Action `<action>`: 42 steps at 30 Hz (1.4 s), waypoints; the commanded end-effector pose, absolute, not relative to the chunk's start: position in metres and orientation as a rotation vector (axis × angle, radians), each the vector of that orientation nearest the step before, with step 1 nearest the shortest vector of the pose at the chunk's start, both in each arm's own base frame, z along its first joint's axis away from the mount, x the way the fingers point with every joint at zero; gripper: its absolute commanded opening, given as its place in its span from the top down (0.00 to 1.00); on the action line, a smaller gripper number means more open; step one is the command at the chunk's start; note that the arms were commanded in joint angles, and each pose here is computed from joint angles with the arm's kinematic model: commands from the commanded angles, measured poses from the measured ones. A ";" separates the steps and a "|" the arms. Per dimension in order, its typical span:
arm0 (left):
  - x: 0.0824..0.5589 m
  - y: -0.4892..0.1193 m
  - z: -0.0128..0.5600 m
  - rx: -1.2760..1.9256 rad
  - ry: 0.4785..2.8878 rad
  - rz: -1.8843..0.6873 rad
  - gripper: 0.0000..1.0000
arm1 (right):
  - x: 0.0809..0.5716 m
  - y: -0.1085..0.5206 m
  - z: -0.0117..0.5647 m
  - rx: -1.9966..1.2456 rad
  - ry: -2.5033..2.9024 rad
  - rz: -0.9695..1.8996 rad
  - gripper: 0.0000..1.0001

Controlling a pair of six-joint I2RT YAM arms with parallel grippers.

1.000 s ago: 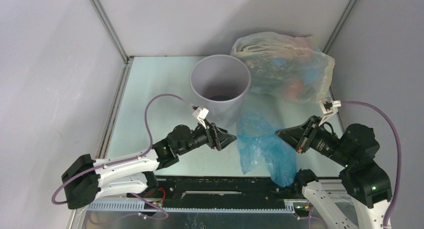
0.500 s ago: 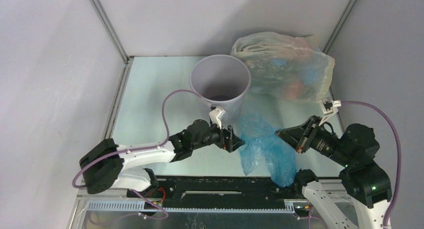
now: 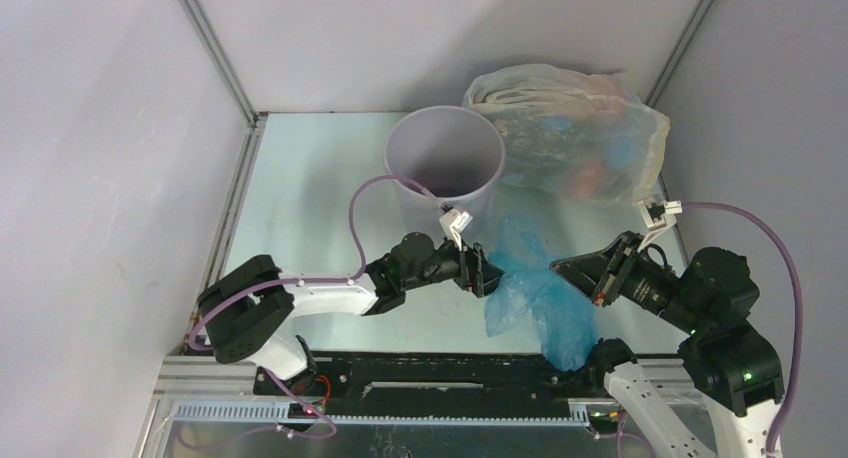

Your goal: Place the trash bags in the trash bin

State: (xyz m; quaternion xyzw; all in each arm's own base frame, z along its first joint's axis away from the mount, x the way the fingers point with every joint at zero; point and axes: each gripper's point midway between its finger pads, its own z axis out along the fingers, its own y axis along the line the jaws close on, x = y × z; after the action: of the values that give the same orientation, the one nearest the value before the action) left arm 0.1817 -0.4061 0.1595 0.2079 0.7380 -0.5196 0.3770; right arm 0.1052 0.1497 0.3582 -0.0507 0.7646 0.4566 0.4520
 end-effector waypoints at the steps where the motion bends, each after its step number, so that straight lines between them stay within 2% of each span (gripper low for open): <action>1: 0.180 -0.418 0.203 0.474 1.733 -1.498 0.01 | 0.102 0.149 0.360 -0.149 1.872 1.124 1.00; 6: 0.186 -0.412 0.207 0.405 1.719 -1.479 0.00 | 0.101 0.148 0.357 -0.149 1.882 1.115 1.00; 7: 0.187 -0.413 0.207 0.401 1.720 -1.479 0.06 | 0.101 0.149 0.358 -0.150 1.880 1.118 1.00; 9: 0.190 -0.415 0.205 0.386 1.734 -1.467 0.24 | 0.101 0.150 0.359 -0.154 1.876 1.126 1.00; 11: 0.195 -0.415 0.201 0.358 1.753 -1.448 0.50 | 0.100 0.150 0.360 -0.160 1.873 1.131 1.00; 14: 0.199 -0.412 0.197 0.325 1.771 -1.427 0.83 | 0.099 0.149 0.359 -0.158 1.874 1.128 1.00; 16: 0.201 -0.407 0.200 0.313 1.774 -1.397 0.99 | 0.098 0.148 0.358 -0.157 1.875 1.124 1.00; 33: 0.206 -0.297 0.247 0.207 1.808 -0.971 1.00 | 0.102 0.143 0.352 -0.136 1.889 1.073 1.00; 38: 0.195 -0.284 0.278 0.237 1.780 -0.976 1.00 | 0.115 0.143 0.343 -0.102 1.913 1.052 1.00; 42: 0.179 -0.283 0.313 0.325 1.772 -1.023 1.00 | 0.116 0.153 0.367 -0.150 1.833 1.121 1.00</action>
State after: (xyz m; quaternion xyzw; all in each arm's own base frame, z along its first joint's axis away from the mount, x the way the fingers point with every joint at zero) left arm 0.1905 -0.2908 0.2658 0.1023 0.7529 -0.4165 0.4991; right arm 0.1079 0.1444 0.3399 -0.0407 0.7801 0.4356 0.4473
